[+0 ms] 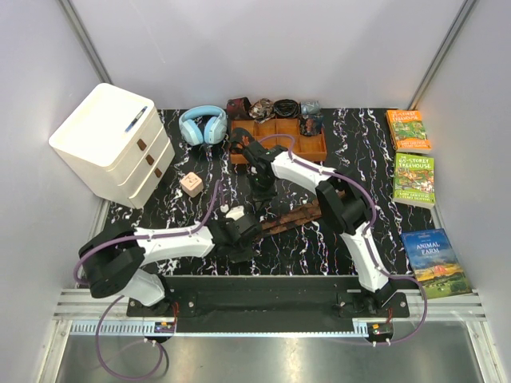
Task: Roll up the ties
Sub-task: Roll the tie at the center of the board.
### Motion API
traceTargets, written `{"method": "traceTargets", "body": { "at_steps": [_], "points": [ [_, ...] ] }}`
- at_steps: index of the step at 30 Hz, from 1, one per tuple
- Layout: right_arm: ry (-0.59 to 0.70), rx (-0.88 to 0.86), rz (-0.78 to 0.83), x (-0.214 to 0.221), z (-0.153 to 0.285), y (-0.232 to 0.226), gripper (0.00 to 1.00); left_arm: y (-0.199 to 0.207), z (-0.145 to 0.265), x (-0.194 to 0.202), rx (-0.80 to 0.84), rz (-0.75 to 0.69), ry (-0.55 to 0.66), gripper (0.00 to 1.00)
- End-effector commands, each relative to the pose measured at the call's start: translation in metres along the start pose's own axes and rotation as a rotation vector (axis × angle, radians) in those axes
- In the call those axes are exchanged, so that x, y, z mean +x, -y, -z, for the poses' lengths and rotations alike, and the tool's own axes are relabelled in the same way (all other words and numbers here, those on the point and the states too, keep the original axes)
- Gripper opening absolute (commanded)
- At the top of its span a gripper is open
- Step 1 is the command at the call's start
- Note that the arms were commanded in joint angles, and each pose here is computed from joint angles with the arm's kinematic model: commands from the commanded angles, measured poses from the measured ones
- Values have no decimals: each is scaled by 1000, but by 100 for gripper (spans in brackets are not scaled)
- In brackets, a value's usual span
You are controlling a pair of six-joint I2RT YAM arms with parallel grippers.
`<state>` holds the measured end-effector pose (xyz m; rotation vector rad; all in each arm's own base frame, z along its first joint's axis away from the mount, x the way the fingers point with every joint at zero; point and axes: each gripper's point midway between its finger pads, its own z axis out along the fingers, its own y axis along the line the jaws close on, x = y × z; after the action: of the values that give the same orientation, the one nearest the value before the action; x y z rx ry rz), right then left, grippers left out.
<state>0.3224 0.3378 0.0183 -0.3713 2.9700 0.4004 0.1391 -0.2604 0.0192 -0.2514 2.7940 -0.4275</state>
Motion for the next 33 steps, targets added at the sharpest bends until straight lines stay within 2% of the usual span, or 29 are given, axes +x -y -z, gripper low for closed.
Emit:
{"method": "traceTargets", "body": {
  "at_steps": [1, 9, 14, 33],
  "points": [
    [-17, -33, 60, 3, 1, -13, 13, 25, -5, -24, 35, 42, 91, 7],
    [-59, -50, 107, 27, -8, -28, 13, 7, -18, -32, -37, 58, 116, 4],
    [-99, -52, 110, 49, -16, -22, 13, 1, -25, -42, -61, 64, 133, 4],
    [-146, -126, 88, 79, 5, -25, 13, -10, -37, -47, -96, 63, 144, 1]
  ]
}}
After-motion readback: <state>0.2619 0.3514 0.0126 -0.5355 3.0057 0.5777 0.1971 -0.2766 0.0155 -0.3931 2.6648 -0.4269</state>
